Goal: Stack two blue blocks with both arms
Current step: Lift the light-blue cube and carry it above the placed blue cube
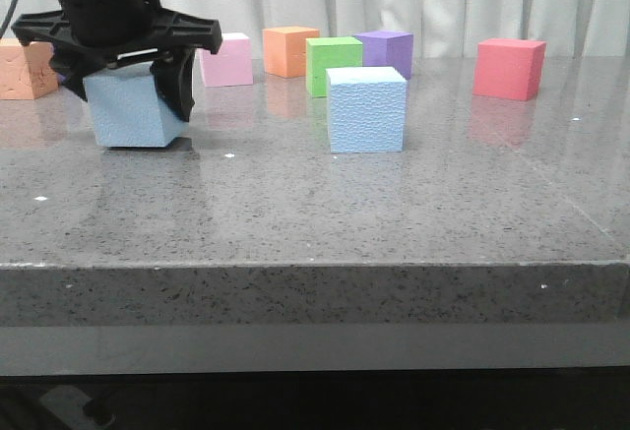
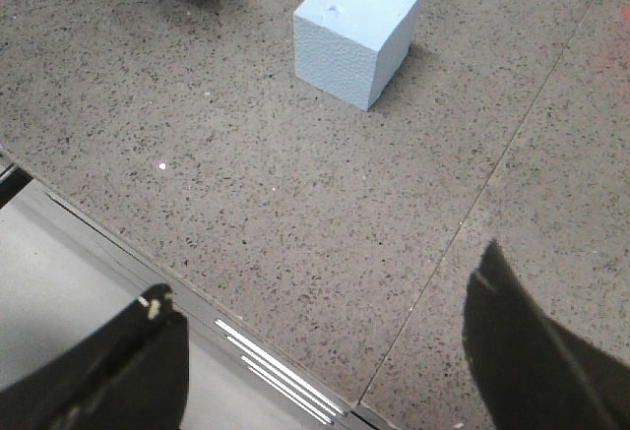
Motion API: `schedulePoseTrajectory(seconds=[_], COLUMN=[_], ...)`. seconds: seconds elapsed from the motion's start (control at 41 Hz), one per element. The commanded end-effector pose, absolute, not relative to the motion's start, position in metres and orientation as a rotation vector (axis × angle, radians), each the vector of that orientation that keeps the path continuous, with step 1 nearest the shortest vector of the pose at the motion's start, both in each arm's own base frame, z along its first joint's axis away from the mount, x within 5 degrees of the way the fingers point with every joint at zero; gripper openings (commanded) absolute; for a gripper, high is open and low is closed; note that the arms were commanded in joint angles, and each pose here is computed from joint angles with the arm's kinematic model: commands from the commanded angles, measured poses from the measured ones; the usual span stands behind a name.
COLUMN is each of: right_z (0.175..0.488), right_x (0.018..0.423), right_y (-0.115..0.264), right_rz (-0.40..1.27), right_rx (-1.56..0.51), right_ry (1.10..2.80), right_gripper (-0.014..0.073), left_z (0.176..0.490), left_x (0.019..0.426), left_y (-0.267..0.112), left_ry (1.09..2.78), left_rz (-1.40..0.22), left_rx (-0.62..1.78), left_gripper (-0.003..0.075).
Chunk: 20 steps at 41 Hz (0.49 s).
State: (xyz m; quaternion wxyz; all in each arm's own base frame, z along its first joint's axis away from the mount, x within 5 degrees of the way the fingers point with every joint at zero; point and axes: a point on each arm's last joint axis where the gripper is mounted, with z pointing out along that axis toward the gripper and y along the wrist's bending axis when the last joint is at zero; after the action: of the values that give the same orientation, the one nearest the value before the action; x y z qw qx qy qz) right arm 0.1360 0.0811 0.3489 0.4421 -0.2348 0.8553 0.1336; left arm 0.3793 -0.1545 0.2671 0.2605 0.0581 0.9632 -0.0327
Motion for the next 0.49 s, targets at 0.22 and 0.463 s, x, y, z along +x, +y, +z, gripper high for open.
schedulePoseTrajectory(seconds=[0.22, 0.463], right_z=[0.362, 0.362], right_x=[0.138, 0.138], right_y=[0.081, 0.081], right_rz=[0.342, 0.342], right_rx=[-0.56, -0.56], right_ry=[2.037, 2.037], right_gripper=[0.0584, 0.0584], left_z=[0.37, 0.405], left_x=[0.358, 0.347], left_y=[-0.18, -0.206], left_ry=[2.318, 2.122], left_rz=[-0.255, -0.273], left_rx=[0.811, 1.147], left_gripper=[0.0402, 0.0402])
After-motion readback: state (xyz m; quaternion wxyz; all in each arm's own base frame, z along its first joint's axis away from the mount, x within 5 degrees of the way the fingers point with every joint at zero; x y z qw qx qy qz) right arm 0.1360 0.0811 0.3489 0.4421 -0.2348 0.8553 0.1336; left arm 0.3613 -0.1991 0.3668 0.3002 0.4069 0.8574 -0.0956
